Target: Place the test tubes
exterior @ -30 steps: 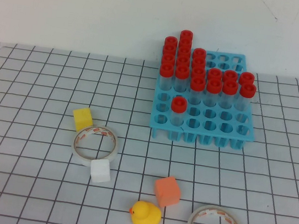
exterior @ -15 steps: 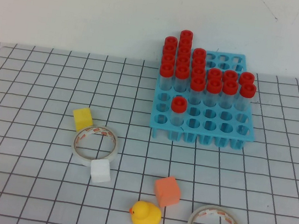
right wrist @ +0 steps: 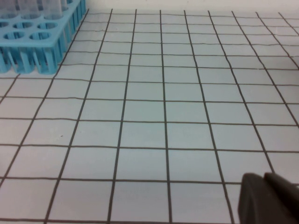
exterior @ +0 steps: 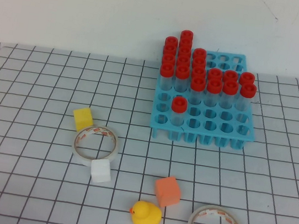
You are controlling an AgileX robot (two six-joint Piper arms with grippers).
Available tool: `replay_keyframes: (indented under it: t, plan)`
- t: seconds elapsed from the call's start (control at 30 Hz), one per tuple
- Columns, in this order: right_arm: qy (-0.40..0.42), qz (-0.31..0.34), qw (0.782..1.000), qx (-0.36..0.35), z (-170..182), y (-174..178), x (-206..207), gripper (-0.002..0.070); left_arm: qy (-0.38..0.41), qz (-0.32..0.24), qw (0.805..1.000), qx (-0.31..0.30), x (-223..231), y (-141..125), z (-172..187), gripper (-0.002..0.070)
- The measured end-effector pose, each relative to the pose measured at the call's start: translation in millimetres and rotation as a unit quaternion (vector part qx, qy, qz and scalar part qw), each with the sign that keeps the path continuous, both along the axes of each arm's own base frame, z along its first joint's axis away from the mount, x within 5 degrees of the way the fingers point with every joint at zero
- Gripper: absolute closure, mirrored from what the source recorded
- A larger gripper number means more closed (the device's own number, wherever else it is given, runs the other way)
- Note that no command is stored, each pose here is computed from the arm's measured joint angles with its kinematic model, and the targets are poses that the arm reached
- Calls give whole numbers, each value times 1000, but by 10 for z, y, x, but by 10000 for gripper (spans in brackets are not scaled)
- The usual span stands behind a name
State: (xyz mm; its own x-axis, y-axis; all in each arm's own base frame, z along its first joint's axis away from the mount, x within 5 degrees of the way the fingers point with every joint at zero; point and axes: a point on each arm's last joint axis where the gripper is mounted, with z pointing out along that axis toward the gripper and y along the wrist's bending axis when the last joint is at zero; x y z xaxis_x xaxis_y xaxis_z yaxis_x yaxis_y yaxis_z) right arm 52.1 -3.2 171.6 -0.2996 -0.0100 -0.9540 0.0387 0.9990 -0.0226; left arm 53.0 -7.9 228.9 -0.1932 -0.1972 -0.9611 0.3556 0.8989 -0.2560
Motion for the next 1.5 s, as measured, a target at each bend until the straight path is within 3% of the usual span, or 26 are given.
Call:
replay_keyframes:
  t: [0.13, 0.27, 0.37, 0.53, 0.73, 0.93, 1.17, 1.5]
  plan:
    - [0, 0, 1000, 0, 0, 0, 0, 678, 58, 14, 996, 66, -32, 53, -148, 676]
    - [0, 0, 1000, 0, -1, -1, 0, 678, 24, -4, 986, 166, -60, 36, -162, 676]
    - [0, 0, 1000, 0, -1, -1, 0, 678, -11, 13, 979, 204, -66, 6, -160, 676]
    - [0, 0, 1000, 0, -1, -1, 0, 678, -59, 89, 977, 185, -11, -1, -214, 676]
    - [0, 0, 1000, 0, -1, -1, 0, 678, -57, 169, 969, 170, 30, 69, -348, 676]
    - [1, 0, 1000, 0, -2, -1, -1, 678, -37, 174, 970, 168, 27, 78, -380, 676]
    - [1, 0, 1000, 0, -2, -1, -1, 678, 2, 146, 964, 222, 12, 58, -475, 676]
    - [1, 0, 1000, -1, -2, -1, -1, 678, 29, 134, 968, 208, 0, 39, -517, 676]
